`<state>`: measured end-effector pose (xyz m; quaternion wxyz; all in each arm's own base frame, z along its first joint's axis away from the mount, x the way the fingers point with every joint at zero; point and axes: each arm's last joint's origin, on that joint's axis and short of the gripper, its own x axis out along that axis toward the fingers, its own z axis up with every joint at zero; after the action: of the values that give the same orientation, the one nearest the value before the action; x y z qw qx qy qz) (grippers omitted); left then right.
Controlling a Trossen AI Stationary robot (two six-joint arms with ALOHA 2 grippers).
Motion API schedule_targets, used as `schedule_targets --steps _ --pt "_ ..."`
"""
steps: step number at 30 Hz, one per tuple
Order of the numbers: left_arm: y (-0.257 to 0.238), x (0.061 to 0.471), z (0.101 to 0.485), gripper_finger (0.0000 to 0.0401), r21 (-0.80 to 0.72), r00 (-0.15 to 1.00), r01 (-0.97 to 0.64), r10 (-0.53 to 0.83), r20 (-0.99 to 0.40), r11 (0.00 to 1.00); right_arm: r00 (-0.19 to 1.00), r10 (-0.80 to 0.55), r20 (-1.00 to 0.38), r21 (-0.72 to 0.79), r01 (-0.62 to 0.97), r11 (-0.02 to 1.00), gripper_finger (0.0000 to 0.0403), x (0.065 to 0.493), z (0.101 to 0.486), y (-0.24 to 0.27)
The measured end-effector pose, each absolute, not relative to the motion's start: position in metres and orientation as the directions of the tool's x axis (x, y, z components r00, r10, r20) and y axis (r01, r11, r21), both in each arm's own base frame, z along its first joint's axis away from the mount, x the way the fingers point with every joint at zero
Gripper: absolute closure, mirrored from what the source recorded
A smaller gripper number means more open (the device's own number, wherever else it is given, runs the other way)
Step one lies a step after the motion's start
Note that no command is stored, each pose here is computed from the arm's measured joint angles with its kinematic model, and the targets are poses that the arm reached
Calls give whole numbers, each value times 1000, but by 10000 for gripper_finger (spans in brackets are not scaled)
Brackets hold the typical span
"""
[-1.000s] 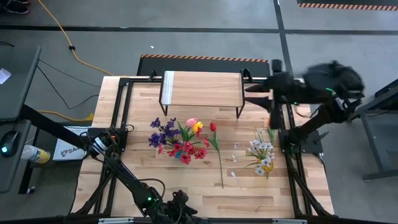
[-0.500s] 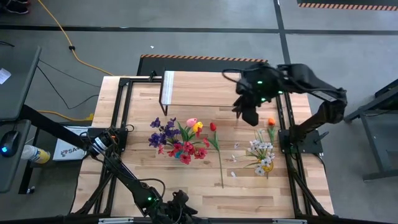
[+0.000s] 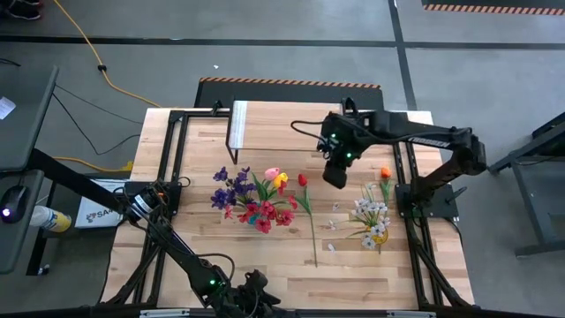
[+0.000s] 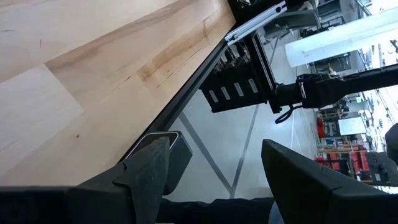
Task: Pick and place flowers into a vace then onto a shelf
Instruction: Put the red flower into the yellow vase
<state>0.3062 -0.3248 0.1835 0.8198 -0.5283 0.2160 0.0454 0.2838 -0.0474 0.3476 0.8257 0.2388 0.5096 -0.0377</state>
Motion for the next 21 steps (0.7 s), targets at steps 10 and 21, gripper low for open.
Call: schedule_targets --steps 10,21 --pt "-325 306 184 114 -846 903 -303 -152 -402 438 481 211 -851 439 432 788 320 292 293 -48" --pt "-324 307 183 114 -844 902 -306 -149 -404 440 539 208 -816 501 481 719 320 301 281 -40"
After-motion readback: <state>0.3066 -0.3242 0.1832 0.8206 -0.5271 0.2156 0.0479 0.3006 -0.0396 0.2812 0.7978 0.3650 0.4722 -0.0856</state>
